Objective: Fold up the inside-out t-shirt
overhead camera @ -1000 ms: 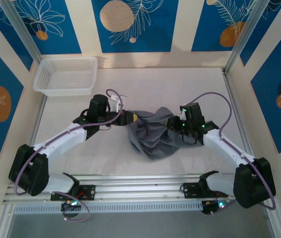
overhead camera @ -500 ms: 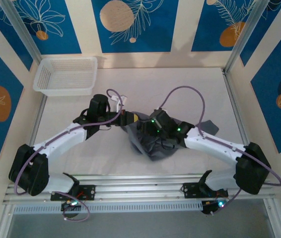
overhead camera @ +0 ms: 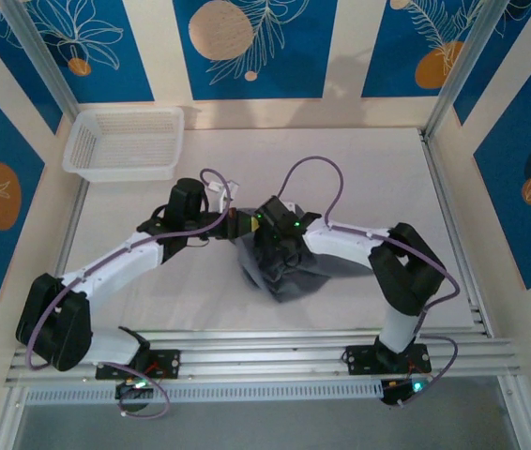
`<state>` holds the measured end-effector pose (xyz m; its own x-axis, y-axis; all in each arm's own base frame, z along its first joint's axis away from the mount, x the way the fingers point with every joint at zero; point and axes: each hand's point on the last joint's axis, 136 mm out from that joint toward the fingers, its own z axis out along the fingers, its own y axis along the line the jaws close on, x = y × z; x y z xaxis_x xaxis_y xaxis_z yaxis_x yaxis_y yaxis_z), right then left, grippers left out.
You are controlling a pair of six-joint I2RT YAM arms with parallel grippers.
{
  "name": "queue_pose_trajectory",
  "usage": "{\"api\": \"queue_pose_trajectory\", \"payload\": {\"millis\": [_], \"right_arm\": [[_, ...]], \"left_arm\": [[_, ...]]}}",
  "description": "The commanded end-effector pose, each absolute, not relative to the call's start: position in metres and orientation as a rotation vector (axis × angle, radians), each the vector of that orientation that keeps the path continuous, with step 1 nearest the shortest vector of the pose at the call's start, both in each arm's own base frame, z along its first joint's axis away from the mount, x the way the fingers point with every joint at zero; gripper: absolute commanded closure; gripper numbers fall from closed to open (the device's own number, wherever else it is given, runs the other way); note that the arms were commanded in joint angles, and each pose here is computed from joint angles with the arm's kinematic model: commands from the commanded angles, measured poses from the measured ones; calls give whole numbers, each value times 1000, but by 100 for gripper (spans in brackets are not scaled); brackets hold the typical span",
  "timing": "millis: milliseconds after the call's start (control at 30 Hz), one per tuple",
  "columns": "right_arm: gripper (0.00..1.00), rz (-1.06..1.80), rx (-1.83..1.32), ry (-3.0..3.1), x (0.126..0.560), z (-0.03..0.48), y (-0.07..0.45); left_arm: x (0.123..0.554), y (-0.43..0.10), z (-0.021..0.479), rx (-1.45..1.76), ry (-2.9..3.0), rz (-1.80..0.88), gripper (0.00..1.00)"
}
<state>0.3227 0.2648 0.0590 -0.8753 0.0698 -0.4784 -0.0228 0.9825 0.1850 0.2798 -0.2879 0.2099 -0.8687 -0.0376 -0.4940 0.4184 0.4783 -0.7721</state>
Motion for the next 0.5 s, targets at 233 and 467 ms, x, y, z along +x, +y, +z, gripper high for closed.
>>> {"api": "queue_pose_trajectory", "payload": {"millis": [233,467], "right_arm": [[100,1223,-421,2332,265,176,287],[100,1498,-565,2075,231,254,271]], "left_arm": [[335,-199,143,59,2443,-893,100],[358,-191,101,-40,2458,-921,77]]}}
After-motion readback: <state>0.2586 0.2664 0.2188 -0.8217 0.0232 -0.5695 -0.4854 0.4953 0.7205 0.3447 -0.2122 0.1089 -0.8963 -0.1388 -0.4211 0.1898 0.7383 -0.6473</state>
